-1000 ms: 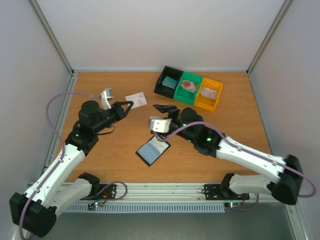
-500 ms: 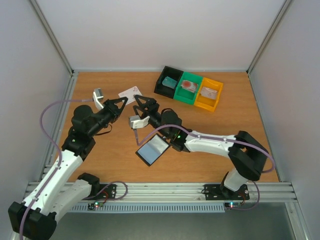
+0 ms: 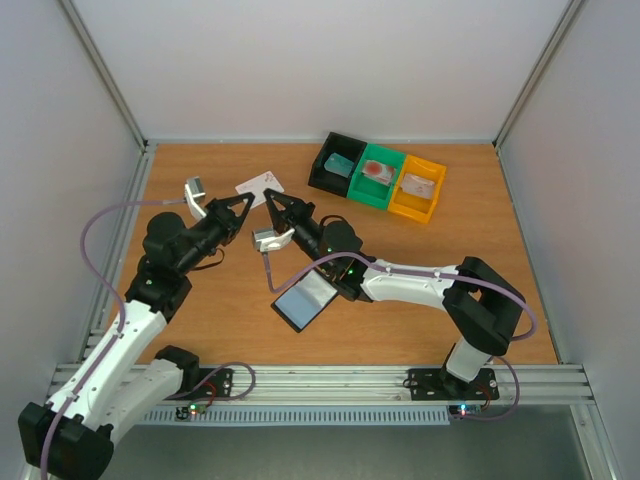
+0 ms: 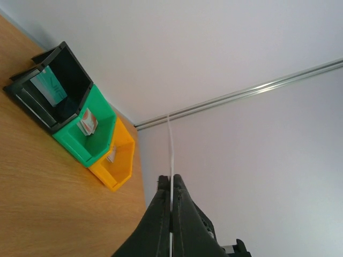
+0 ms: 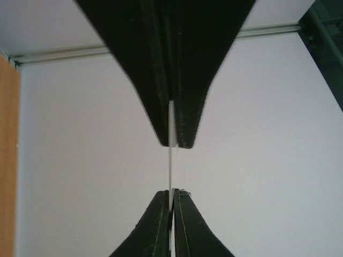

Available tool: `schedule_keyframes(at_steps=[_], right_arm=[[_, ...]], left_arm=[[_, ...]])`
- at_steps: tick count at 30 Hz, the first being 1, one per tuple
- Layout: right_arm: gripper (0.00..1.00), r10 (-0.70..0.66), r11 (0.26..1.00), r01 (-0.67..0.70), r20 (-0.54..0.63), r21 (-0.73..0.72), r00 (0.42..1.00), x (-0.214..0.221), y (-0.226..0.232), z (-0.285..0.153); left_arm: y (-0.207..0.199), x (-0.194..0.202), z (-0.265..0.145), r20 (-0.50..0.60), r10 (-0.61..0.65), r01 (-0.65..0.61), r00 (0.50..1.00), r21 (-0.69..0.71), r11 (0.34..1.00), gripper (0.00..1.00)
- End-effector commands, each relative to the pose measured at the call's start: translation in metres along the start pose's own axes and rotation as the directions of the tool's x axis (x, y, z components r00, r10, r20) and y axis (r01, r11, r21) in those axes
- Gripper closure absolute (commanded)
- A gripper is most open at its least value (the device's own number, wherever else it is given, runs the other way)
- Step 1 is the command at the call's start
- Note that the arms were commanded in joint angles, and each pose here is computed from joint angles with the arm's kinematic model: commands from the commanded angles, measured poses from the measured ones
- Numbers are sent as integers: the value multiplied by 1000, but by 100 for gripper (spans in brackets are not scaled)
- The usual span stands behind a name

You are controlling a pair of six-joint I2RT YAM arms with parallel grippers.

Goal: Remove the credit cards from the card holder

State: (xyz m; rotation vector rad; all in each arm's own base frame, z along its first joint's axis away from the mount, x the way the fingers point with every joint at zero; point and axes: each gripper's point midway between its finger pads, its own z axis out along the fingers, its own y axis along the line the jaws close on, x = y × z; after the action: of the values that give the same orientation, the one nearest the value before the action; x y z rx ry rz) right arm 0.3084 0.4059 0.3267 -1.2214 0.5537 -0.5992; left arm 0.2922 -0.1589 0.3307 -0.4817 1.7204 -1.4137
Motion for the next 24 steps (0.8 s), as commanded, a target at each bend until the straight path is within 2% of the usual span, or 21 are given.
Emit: schedule_keyframes(at_steps=[1, 5, 6, 7, 9, 11, 13, 14, 15, 17, 19, 22, 24], right_arm=[[99, 0, 994, -1, 9, 113, 1000, -5, -38, 1], [99, 13, 996, -12, -15, 88, 1000, 0, -39, -1], [99, 21, 997, -19, -25, 69, 999, 2, -38, -2], [99, 33, 998, -31, -40, 56, 999, 5, -39, -3], [99, 55, 998, -53, -75, 24, 996, 12, -38, -6], [99, 79, 994, -89, -154, -62, 985, 30, -29, -8], [99, 133, 969, -183, -270, -169, 954, 62, -17, -15], [99, 163, 940, -255, -360, -225, 919, 90, -10, -21], [99, 216, 891, -363, -448, -273, 867, 113, -3, -30], [99, 269, 734, -580, -634, -353, 725, 158, 10, -59], [99, 248, 715, -649, -774, -260, 583, 213, 9, -78], [99, 177, 652, -727, -889, -216, 422, 271, 26, -109], [99, 117, 652, -734, -932, -188, 343, 305, 33, -125]], left_arm=[[-14, -5, -1, 19, 19, -20, 1000, 61, 998, 100], [-7, -5, -1, 27, 9, -10, 1000, 43, 999, 100], [-6, -6, -1, 34, 5, -7, 999, 39, 999, 96], [-2, -5, -1, 38, 3, -4, 999, 29, 1000, 85], [8, -7, -3, 55, -8, 9, 998, -7, 1000, 41], [21, -5, -5, 66, -1, 4, 998, -40, 999, 4], [37, 0, -10, 58, 93, -88, 994, -85, 992, 1], [52, 4, -14, 43, 143, -136, 989, -134, 981, 1], [76, 9, -21, 22, 167, -158, 986, -217, 963, 1], [119, 12, -36, 5, 210, -193, 978, -372, 908, 1], [160, 10, -53, 33, 210, -165, 977, -504, 848, 1], [196, 10, -70, 81, 170, -92, 982, -583, 807, 1], [212, 13, -77, 85, 156, -72, 984, -613, 787, 1]])
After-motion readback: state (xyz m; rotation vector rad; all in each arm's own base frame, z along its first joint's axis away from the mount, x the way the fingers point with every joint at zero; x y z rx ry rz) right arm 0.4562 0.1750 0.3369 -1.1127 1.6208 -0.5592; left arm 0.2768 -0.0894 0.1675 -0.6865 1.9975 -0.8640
